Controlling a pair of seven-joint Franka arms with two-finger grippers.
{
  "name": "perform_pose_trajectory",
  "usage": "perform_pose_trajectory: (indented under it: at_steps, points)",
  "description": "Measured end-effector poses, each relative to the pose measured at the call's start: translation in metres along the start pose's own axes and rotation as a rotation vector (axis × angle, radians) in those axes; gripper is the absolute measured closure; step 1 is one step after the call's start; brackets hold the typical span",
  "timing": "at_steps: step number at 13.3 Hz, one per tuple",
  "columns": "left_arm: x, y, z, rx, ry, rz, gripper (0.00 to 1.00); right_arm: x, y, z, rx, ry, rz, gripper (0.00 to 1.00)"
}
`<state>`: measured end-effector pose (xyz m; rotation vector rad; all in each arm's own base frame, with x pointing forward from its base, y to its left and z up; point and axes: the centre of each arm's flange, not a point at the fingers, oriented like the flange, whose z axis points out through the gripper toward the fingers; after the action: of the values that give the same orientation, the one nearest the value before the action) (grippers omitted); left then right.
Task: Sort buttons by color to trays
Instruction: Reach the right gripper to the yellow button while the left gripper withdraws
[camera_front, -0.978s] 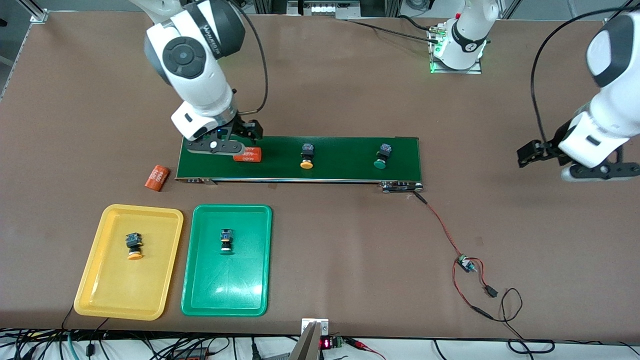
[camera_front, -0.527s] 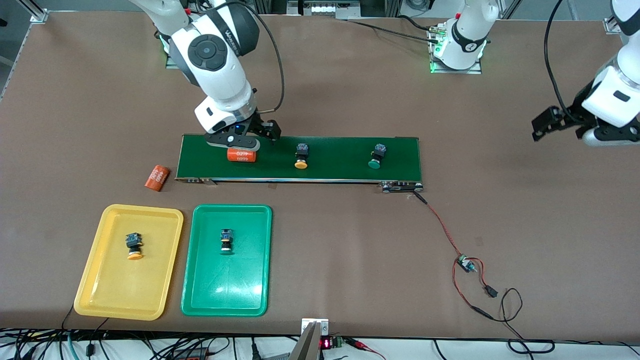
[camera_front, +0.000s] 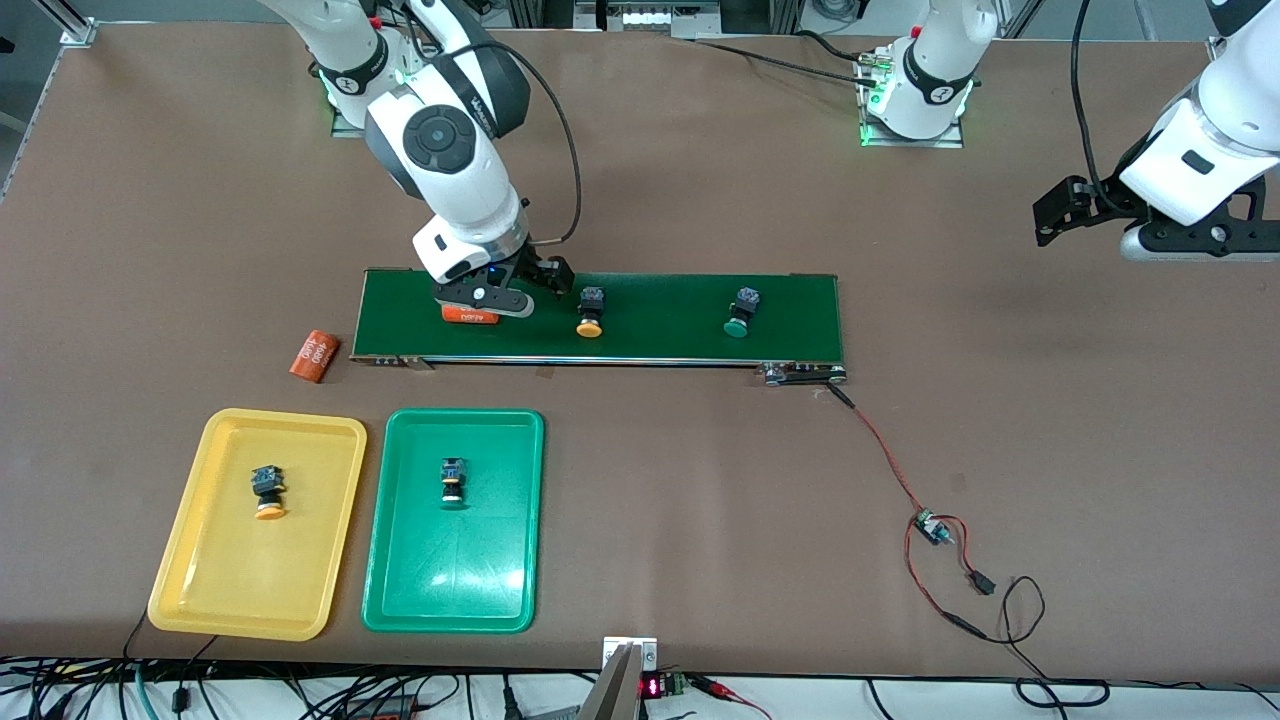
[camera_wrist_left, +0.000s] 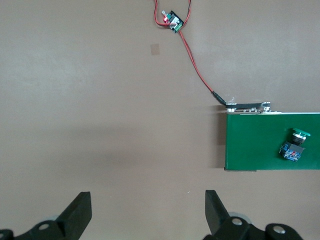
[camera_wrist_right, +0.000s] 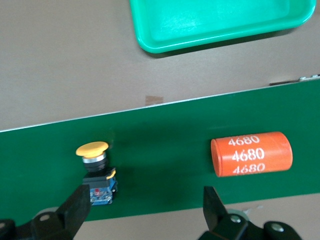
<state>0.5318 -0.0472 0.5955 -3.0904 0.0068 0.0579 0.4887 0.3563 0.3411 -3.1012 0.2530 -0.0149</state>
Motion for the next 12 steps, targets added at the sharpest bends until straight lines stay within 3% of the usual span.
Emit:
perform_pose_trajectory:
  at_steps: [5,12]
  points:
    - [0.013,0.004,-0.005,-0.063,0.010,-0.005,0.00,-0.002,-0.002,0.019,-0.019,-0.014,-0.008,0.00]
    - [0.018,0.005,-0.005,-0.067,0.010,-0.005,0.00,-0.007,-0.007,0.028,-0.037,-0.010,-0.032,0.00]
